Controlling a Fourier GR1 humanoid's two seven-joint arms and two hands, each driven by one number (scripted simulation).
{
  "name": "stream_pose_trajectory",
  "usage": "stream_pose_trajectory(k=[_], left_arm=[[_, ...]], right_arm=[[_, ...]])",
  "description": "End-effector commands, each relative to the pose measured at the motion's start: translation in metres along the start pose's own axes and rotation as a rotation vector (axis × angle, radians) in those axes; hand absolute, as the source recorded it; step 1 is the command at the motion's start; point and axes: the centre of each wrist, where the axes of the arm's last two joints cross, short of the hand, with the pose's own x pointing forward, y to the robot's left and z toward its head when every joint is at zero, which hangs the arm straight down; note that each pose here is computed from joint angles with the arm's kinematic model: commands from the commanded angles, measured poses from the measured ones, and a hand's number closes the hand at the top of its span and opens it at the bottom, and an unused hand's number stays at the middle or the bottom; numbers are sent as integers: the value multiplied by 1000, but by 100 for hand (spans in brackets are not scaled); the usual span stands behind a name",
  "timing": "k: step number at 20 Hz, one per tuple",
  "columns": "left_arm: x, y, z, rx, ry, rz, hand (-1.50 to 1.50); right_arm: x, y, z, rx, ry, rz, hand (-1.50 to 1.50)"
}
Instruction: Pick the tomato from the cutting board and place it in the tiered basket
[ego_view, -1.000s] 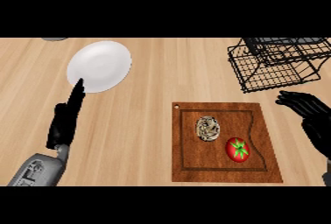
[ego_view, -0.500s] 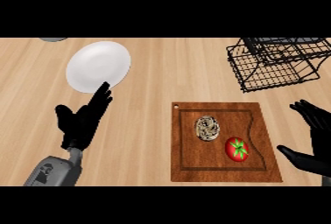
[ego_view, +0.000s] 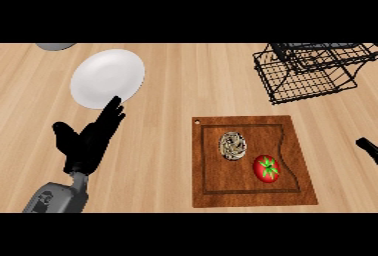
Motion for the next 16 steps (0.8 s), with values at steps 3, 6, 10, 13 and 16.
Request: stream_pose_trajectory(k=[3, 6, 10, 13, 16], left_arm=[[3, 4, -1, 9, -15, -1, 0], [-1, -4, 4, -18, -1, 2, 0], [7, -9, -14, -11, 0, 1, 0], [15, -8, -10, -36, -5, 13, 0], [6, -14, -1, -22, 9, -12, 0]], right_arm=[[53, -17, 4, 48, 134, 391, -150], [90, 9, 4, 43, 204, 416, -150], [143, 31, -4, 91, 259, 432, -150], [158, 61, -3, 94, 317, 414, -150], [167, 63, -6, 99, 384, 470, -150]])
